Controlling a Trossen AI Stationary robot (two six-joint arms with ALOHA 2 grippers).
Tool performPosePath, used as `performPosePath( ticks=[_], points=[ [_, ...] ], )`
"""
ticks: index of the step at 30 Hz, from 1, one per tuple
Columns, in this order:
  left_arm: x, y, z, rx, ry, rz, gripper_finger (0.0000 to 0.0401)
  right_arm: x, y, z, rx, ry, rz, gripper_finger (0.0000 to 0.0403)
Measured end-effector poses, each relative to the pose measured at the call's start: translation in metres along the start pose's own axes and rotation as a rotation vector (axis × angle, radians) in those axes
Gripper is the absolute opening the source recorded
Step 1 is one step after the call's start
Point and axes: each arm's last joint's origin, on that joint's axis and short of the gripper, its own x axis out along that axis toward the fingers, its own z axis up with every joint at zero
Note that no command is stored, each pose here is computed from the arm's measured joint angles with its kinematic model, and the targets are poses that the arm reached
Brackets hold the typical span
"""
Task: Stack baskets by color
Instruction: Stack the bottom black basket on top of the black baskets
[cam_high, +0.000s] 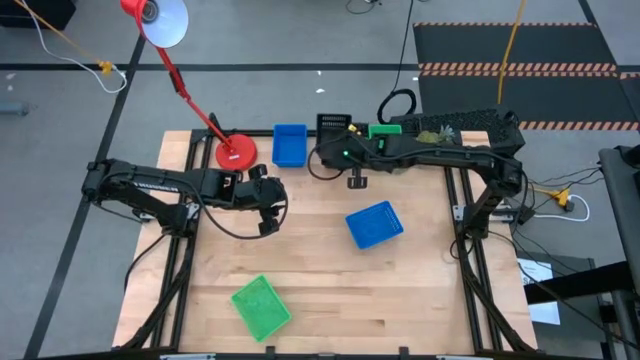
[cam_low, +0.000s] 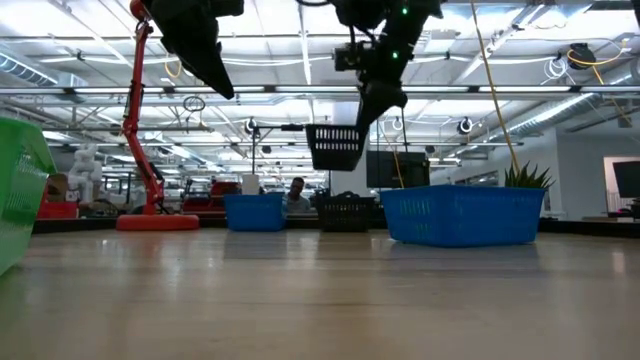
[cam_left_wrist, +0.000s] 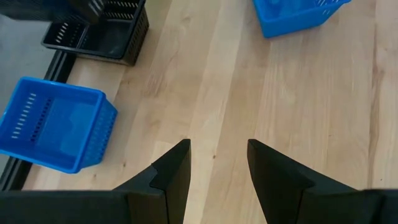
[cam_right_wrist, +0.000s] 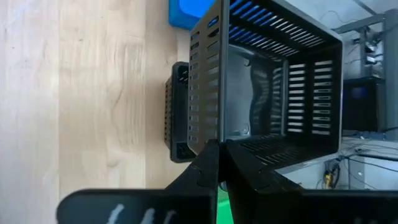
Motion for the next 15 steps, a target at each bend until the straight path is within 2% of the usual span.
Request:
performPosePath(
  ticks=[15],
  points=[
    [0.0, 0.0, 0.001, 0.001, -0.007, -0.001, 0.0159, 0.043, 0.005, -0.03, 0.037, -0.016, 0.048, 0.0004]
  ],
)
